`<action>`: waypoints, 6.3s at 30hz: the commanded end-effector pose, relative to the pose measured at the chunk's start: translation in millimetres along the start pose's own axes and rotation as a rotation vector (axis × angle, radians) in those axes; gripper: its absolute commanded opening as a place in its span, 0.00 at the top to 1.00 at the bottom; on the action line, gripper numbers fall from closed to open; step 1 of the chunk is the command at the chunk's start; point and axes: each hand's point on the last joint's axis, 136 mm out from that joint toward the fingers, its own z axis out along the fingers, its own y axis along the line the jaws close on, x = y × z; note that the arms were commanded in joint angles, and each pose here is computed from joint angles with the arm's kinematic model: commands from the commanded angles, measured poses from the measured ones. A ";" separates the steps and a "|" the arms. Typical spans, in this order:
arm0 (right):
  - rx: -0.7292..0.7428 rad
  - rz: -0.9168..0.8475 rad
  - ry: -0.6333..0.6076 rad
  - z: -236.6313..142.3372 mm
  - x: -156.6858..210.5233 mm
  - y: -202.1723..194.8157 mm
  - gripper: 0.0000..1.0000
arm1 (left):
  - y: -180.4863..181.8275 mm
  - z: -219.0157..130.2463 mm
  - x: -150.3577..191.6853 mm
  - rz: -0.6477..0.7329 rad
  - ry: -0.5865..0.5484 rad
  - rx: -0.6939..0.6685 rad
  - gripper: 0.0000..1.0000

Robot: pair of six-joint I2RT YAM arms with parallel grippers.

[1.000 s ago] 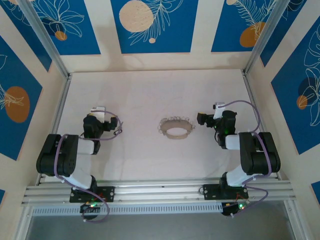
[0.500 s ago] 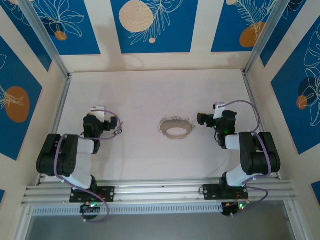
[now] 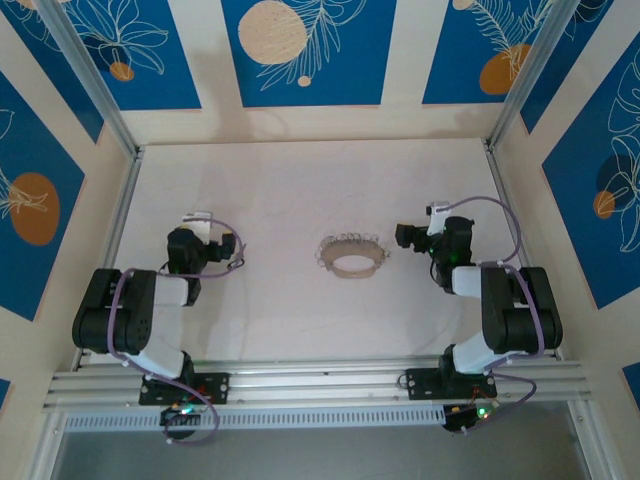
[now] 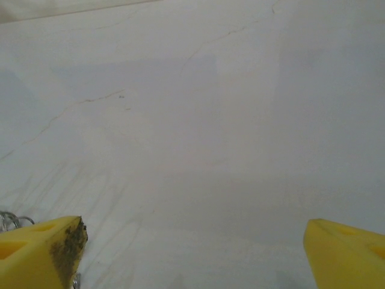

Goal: Put the keys on the keyring

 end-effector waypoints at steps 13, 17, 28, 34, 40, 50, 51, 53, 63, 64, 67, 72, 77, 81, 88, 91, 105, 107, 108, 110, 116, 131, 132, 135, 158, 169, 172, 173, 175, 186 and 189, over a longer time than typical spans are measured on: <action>-0.246 0.487 0.121 -42.5 -58.4 43.6 0.01 | -20.9 -42.4 -114.6 -0.191 -0.035 0.116 0.00; -0.320 0.478 0.184 -55.5 -47.1 74.1 0.04 | -30.8 -58.9 -117.6 -0.299 -0.002 0.139 0.00; -0.216 0.484 0.448 -60.8 22.5 117.0 0.26 | -70.1 -72.5 -81.2 -0.405 0.157 0.223 0.00; -0.216 0.467 0.514 -39.2 42.0 148.6 0.37 | -93.3 -75.1 -79.5 -0.419 0.165 0.284 0.00; -0.186 0.464 0.563 -10.6 57.3 162.7 0.44 | -112.9 -74.1 -79.7 -0.406 0.175 0.320 0.00; -0.167 0.446 0.642 25.2 81.5 182.7 0.49 | -137.6 -73.5 -89.1 -0.357 0.150 0.365 0.00; -0.165 0.444 0.649 27.6 83.6 184.9 0.49 | -138.9 -73.5 -91.2 -0.358 0.144 0.369 0.00; -0.170 0.440 0.661 33.3 86.0 190.2 0.50 | -143.4 -74.3 -94.8 -0.356 0.135 0.385 0.00; -0.199 0.400 0.689 57.5 88.2 226.2 0.51 | -153.3 -75.2 -99.1 -0.354 0.125 0.416 0.00; -0.202 0.398 0.693 60.5 88.4 230.6 0.51 | -154.0 -75.8 -99.4 -0.355 0.125 0.419 0.00; -0.219 0.388 0.707 68.1 90.5 243.9 0.52 | -156.3 -78.1 -100.6 -0.356 0.123 0.429 0.00; -0.242 0.374 0.716 78.3 87.6 261.8 0.52 | -160.6 -83.6 -105.4 -0.356 0.111 0.446 0.00; -0.270 0.360 0.704 81.7 76.5 275.1 0.52 | -165.8 -86.8 -106.9 -0.349 0.111 0.459 0.00; -0.288 0.349 0.684 77.5 63.4 280.6 0.52 | -168.7 -87.8 -106.9 -0.347 0.111 0.462 0.00; -0.302 0.326 0.580 47.5 24.1 272.1 0.50 | -171.6 -90.4 -105.3 -0.345 0.112 0.465 0.00; -0.285 0.322 0.535 27.5 11.5 256.3 0.50 | -174.0 -90.0 -104.4 -0.342 0.113 0.469 0.00; -0.167 0.303 0.556 -44.5 65.9 167.3 0.30 | -200.7 -77.9 -99.5 -0.335 0.155 0.548 0.00; -0.177 0.315 0.577 -45.6 78.3 160.2 0.30 | -203.6 -76.6 -101.3 -0.335 0.157 0.557 0.00; -0.187 0.320 0.578 -44.9 80.7 158.9 0.30 | -204.3 -75.7 -102.2 -0.337 0.157 0.558 0.00; -0.210 0.339 0.584 -42.1 85.7 156.9 0.31 | -207.2 -73.2 -103.3 -0.343 0.158 0.566 0.00; -0.277 0.352 0.585 -28.3 79.9 168.6 0.36 | -216.5 -63.6 -102.2 -0.349 0.175 0.576 0.00; -0.287 0.368 0.618 20.0 81.7 177.5 0.49 | -225.2 -56.2 -102.6 -0.334 0.188 0.582 0.00; -0.286 0.369 0.621 21.4 82.9 177.2 0.50 | -225.2 -56.1 -103.4 -0.335 0.186 0.582 0.00; -0.287 0.377 0.623 25.2 83.6 177.2 0.52 | -225.5 -56.2 -103.7 -0.332 0.185 0.583 0.00; -0.277 0.360 0.622 29.7 80.6 177.8 0.64 | -226.5 -56.7 -104.2 -0.337 0.181 0.592 0.00; -0.257 0.313 0.622 14.9 85.1 178.6 0.64 | -227.6 -58.0 -105.0 -0.342 0.177 0.597 0.00; -0.254 0.312 0.629 16.0 89.1 179.6 0.64 | -227.7 -57.8 -104.8 -0.344 0.178 0.597 0.00; -0.252 0.312 0.630 16.4 90.2 179.7 0.64 | -228.3 -58.1 -104.9 -0.341 0.177 0.599 0.00; -0.249 0.310 0.633 17.0 92.5 179.4 0.64 | -227.9 -58.5 -104.7 -0.341 0.178 0.598 0.00; -0.237 0.320 0.643 20.2 101.3 177.3 0.69 | -227.3 -58.8 -102.8 -0.339 0.179 0.594 0.00; -0.232 0.319 0.643 20.6 102.9 176.2 0.69 | -227.1 -58.8 -103.7 -0.338 0.175 0.594 0.00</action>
